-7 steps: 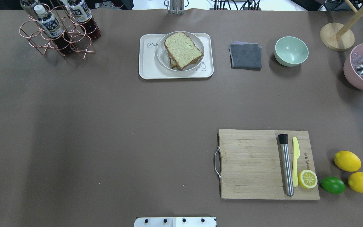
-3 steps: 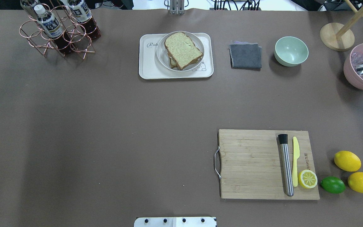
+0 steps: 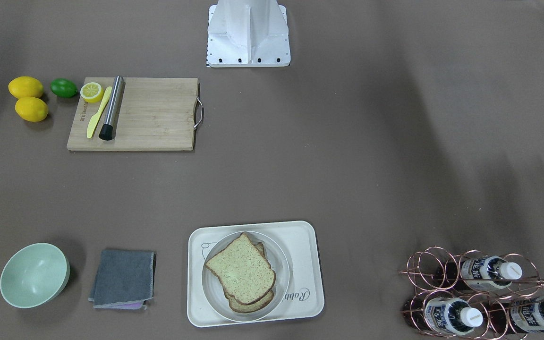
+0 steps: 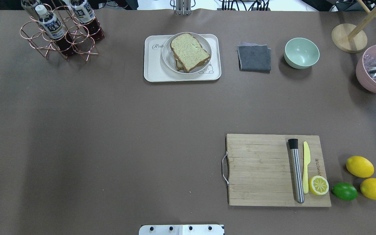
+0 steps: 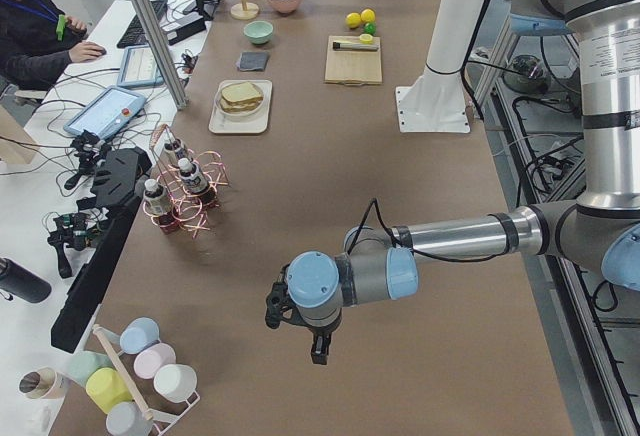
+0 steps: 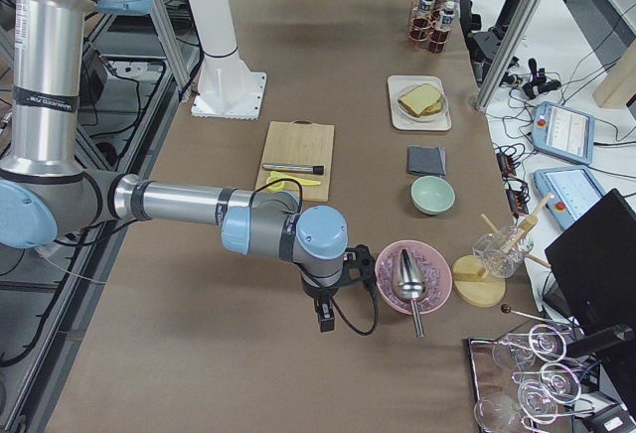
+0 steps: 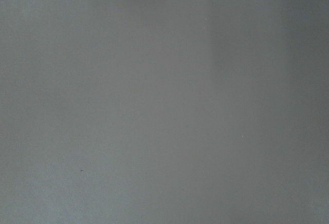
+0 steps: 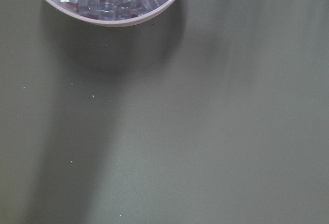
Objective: Make sandwich and place on tray
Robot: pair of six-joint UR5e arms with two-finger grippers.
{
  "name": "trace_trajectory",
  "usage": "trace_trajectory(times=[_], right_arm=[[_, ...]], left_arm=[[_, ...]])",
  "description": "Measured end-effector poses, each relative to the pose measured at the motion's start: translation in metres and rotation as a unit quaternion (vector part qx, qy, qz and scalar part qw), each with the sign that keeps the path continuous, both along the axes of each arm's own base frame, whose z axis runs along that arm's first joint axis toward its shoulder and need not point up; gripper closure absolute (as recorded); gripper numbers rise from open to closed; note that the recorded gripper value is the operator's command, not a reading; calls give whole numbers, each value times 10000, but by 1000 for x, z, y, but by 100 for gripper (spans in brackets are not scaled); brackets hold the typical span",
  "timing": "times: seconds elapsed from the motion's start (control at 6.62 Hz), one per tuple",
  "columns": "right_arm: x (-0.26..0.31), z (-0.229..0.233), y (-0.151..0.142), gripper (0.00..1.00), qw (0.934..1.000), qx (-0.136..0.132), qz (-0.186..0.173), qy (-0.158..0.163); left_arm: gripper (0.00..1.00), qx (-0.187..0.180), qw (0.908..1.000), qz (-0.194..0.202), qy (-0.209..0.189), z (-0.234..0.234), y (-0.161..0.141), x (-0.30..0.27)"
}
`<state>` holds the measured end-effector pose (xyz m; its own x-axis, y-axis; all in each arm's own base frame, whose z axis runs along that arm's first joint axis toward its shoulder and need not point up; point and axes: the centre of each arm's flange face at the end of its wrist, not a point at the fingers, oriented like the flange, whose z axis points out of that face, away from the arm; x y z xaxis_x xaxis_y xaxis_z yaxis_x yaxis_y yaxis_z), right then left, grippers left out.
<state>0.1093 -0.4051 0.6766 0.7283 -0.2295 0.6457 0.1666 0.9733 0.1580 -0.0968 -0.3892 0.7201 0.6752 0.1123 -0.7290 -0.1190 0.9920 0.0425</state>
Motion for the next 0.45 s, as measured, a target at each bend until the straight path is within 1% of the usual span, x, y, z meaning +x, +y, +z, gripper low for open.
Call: trace_trajectory(times=[0.45], right_arm=[[0, 2, 0, 0, 10000, -31, 14, -3]], left_arm=[[1, 88, 10000, 4, -8, 2, -1, 0]])
